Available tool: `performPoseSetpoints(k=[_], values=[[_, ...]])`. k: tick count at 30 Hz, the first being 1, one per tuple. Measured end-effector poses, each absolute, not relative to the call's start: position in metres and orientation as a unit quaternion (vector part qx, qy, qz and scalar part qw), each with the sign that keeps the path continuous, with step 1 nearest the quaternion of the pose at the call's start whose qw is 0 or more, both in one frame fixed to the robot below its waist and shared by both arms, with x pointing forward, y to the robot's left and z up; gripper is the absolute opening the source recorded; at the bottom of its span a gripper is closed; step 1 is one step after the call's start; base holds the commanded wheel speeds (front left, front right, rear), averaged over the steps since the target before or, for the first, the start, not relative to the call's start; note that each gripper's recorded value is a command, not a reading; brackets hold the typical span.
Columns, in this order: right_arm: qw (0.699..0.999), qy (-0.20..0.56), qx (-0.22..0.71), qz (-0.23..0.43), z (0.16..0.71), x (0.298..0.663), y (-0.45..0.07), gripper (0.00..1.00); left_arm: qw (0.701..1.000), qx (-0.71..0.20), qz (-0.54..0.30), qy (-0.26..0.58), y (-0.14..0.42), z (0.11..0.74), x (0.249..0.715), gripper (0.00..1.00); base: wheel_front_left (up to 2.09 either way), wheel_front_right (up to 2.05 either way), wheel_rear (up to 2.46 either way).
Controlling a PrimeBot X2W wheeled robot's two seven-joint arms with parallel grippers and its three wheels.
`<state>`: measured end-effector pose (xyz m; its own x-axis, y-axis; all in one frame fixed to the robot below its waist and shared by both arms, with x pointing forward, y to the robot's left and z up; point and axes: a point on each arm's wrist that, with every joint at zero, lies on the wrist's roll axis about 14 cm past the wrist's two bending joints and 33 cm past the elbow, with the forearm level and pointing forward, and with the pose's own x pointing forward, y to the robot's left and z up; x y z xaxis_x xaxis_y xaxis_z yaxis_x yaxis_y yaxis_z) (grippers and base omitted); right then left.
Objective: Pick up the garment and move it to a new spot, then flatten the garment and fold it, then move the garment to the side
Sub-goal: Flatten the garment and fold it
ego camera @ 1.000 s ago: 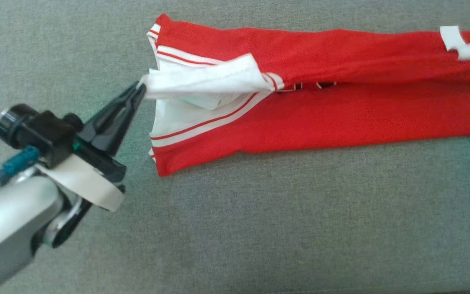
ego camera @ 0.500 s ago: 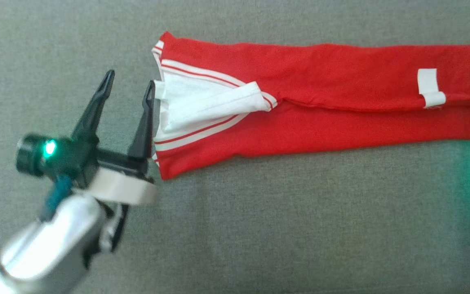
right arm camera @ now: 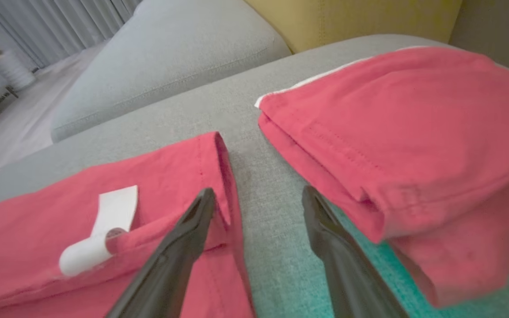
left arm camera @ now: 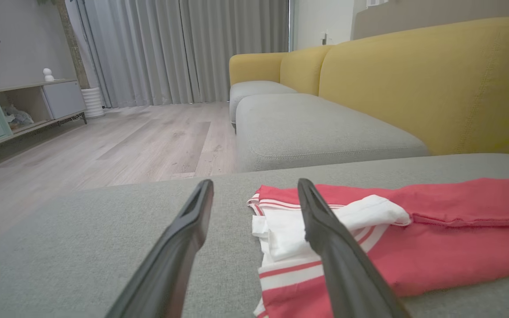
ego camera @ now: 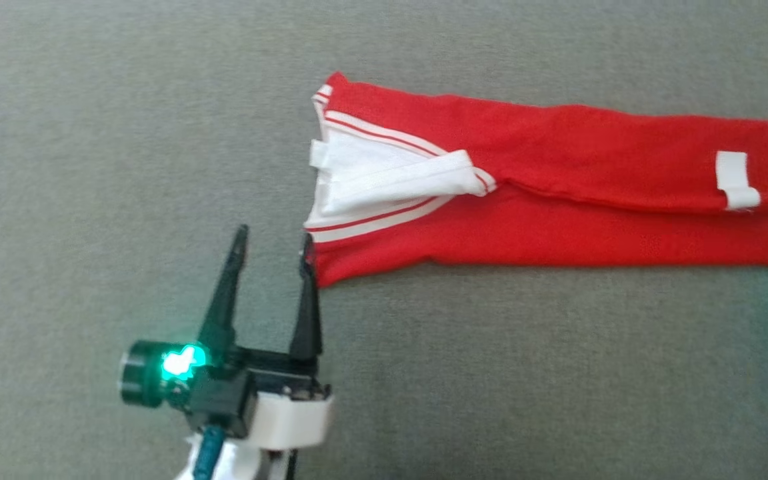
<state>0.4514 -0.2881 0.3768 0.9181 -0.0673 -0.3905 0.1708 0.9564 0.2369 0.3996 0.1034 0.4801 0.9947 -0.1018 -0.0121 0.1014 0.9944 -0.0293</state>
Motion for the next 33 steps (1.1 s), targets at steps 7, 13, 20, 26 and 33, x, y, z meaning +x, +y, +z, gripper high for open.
performPoseSetpoints(k=[7,13,20,26,33], values=[[0.957,0.256,0.126,-0.046,0.352,0.450,-0.268,1.00,0.999,-0.011,-0.036,-0.013,0.109,0.491,0.392,1.00,0.00,0.00,0.00],[0.946,0.286,0.151,-0.031,0.348,0.439,-0.257,0.28,0.999,-0.009,-0.030,-0.018,0.113,0.492,0.390,1.00,0.00,0.00,0.00],[0.951,0.268,0.151,-0.031,0.360,0.434,-0.261,0.00,0.999,-0.008,-0.033,-0.030,0.113,0.498,0.391,1.00,0.00,0.00,0.00],[0.968,0.213,0.121,-0.057,0.396,0.440,-0.299,0.00,0.998,-0.011,-0.051,-0.027,0.105,0.496,0.390,1.00,0.00,0.00,0.00],[0.987,0.121,0.102,-0.037,0.470,0.466,-0.307,0.00,0.997,-0.019,-0.063,-0.037,0.100,0.502,0.391,1.00,0.00,0.00,0.00]])
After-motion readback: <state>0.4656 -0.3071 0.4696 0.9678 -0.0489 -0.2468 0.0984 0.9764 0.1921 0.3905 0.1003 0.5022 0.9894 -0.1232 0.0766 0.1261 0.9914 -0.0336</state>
